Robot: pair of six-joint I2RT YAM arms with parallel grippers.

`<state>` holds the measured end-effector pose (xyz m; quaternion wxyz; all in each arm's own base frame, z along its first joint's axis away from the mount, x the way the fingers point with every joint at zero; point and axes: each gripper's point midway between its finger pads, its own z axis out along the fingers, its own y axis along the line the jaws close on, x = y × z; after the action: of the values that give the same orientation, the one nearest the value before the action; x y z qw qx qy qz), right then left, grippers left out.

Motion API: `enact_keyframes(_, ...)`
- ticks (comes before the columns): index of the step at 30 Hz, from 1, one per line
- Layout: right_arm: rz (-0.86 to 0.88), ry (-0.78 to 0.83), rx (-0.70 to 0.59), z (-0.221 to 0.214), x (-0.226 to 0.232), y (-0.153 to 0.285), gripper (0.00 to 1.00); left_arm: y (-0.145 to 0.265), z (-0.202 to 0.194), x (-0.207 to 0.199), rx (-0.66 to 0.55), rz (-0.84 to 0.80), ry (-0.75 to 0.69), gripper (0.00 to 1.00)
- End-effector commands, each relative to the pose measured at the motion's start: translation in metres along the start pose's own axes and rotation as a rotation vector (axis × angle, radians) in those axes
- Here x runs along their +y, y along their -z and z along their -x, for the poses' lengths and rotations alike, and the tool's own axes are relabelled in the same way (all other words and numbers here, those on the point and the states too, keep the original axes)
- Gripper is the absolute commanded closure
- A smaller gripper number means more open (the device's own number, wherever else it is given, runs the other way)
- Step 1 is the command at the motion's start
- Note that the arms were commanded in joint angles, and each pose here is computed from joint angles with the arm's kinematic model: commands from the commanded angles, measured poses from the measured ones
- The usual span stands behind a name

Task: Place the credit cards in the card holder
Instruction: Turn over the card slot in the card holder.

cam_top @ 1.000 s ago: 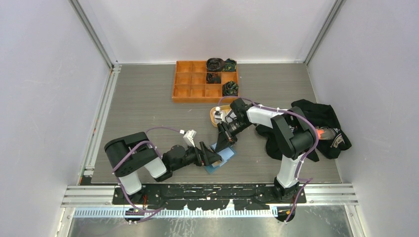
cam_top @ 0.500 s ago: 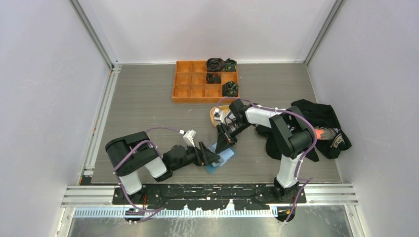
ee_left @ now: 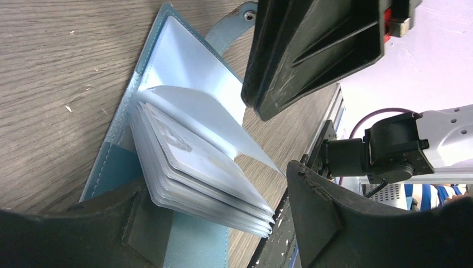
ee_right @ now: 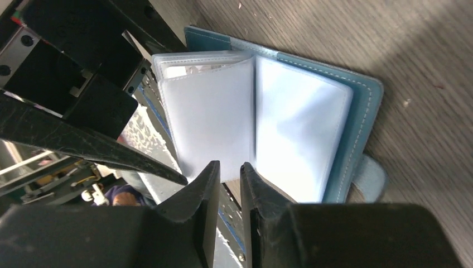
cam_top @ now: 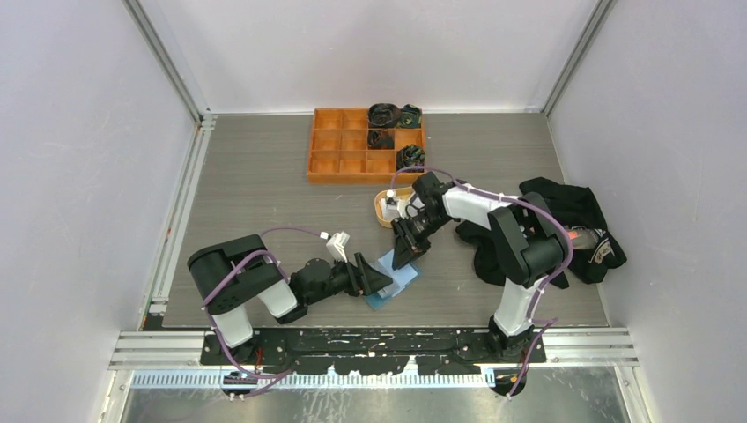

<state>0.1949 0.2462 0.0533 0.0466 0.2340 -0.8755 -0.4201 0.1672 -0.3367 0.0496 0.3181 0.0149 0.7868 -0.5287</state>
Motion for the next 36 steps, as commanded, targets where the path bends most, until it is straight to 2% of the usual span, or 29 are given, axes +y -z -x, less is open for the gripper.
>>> enact_keyframes(1,-0.067,0.180,-0.082,0.018,0.015,0.028,0.73,0.001,0.002,0.000,-0.003,-0.005,-0.012,0.29)
enact_keyframes(4,-0.094,0.319,-0.108,0.016,0.024,0.042,0.69,0.000,0.003,-0.001,-0.003,-0.008,-0.011,0.28)
enact_keyframes(6,-0.099,0.451,-0.128,0.010,0.032,0.052,0.61,-0.001,0.004,0.000,-0.004,-0.004,-0.006,0.28)
enact_keyframes(11,-0.004,0.874,-0.167,-0.025,0.049,0.056,0.26,-0.003,0.005,0.001,0.000,0.002,0.006,0.28)
enact_keyframes(13,0.005,0.994,-0.191,-0.036,0.050,0.052,0.05,-0.004,0.006,0.000,-0.003,0.001,0.012,0.28)
enact_keyframes(14,-0.012,1.026,-0.216,-0.036,0.048,0.050,0.01,-0.004,0.006,0.001,-0.001,0.004,0.012,0.28)
enact_keyframes(17,-0.098,1.073,-0.286,-0.024,0.044,0.043,0.00,-0.005,0.006,-0.001,0.000,0.001,0.015,0.28)
enact_keyframes(23,-0.227,1.077,-0.226,-0.014,0.028,0.018,0.00,-0.007,0.007,-0.002,0.001,-0.003,0.019,0.28)
enact_keyframes(36,-0.398,1.085,-0.246,0.006,0.014,0.006,0.01,-0.008,0.007,-0.002,0.001,-0.007,0.020,0.28)
